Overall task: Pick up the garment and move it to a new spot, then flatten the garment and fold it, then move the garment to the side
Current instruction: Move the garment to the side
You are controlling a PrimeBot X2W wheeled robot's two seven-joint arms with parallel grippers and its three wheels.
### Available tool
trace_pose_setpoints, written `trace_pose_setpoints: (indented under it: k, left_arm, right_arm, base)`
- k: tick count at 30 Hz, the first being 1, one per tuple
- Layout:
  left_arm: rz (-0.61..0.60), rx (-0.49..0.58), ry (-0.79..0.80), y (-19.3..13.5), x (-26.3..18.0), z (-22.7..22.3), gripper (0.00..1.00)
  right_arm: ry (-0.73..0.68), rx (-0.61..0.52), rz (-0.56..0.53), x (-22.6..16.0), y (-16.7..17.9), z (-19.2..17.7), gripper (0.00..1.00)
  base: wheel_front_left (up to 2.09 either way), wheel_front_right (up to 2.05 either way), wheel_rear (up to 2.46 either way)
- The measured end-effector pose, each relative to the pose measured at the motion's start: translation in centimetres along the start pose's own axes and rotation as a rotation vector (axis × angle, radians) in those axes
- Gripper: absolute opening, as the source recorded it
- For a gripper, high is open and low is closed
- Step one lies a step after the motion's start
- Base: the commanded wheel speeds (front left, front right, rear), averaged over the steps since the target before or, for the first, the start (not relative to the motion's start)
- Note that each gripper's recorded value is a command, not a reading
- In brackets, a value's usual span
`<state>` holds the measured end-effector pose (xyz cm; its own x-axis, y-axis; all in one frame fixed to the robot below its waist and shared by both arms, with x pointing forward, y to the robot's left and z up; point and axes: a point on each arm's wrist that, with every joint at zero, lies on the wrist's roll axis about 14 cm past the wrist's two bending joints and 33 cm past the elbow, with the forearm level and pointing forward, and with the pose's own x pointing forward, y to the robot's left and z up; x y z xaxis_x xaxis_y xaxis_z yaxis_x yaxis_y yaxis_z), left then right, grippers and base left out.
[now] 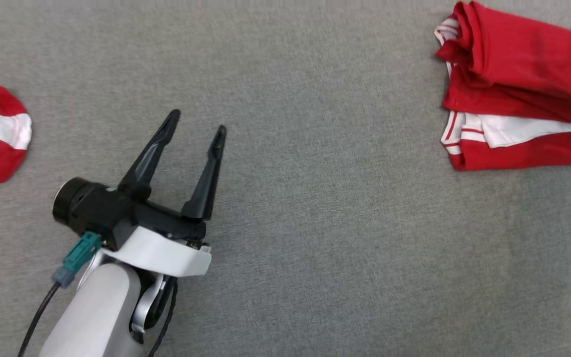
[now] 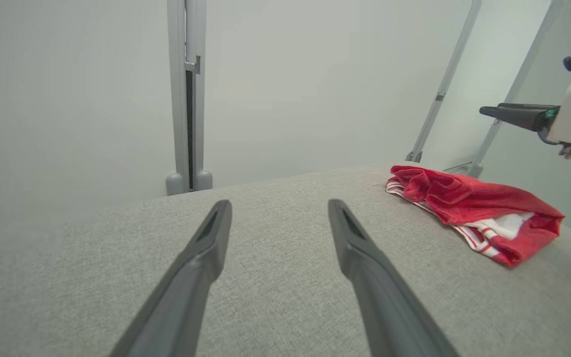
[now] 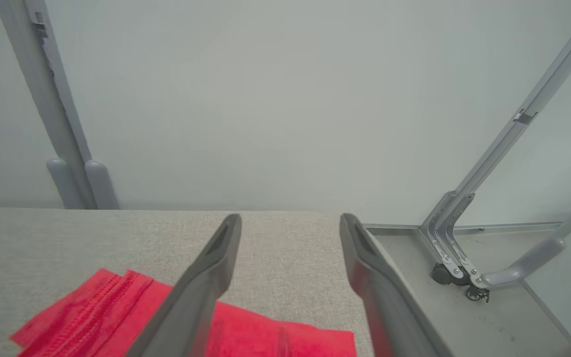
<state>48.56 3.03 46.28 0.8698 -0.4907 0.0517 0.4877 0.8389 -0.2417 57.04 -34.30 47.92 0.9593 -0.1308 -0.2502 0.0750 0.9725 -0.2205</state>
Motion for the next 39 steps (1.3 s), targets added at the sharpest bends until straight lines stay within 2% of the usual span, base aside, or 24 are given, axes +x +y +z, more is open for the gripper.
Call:
trace_pose_setpoints:
  k: [3, 7, 17, 29, 34, 39]
  left_arm:
    - [0.056, 0.017, -0.018, 1.1, -1.5, 1.3, 1.0]
    - [0.142, 0.054, -0.052, 2.9, -4.0, 3.6, 1.0]
    - [0.354, 0.133, -0.137, 5.8, -12.8, 8.9, 1.0]
    - [0.522, 0.132, -0.203, 6.4, -20.9, 10.6, 1.0]
    - [0.54, 0.115, -0.192, 6.3, -21.7, 10.0, 1.0]
    - [0.535, 0.109, -0.194, 6.0, -21.3, 9.9, 1.0]
  right_arm:
    - [-0.073, 0.029, 0.064, -0.8, 3.1, 1.5, 1.0]
    - [-0.176, 0.063, 0.129, -3.1, 5.5, 4.0, 1.0]
    - [-0.365, 0.152, 0.3, -11.3, 11.1, 7.7, 1.0]
    - [-0.458, 0.215, 0.359, -19.8, 13.1, 6.4, 1.0]
    - [-0.427, 0.256, 0.352, -21.3, 13.6, 4.5, 1.0]
    - [-0.414, 0.263, 0.357, -22.1, 14.1, 4.1, 1.0]
  base:
    - [0.0, 0.0, 0.0]
    - [0.0, 0.0, 0.0]
    - [0.0, 0.0, 0.0]
    - [0.0, 0.0, 0.0]
    - [0.0, 0.0, 0.0]
    - [0.0, 0.0, 0.0]
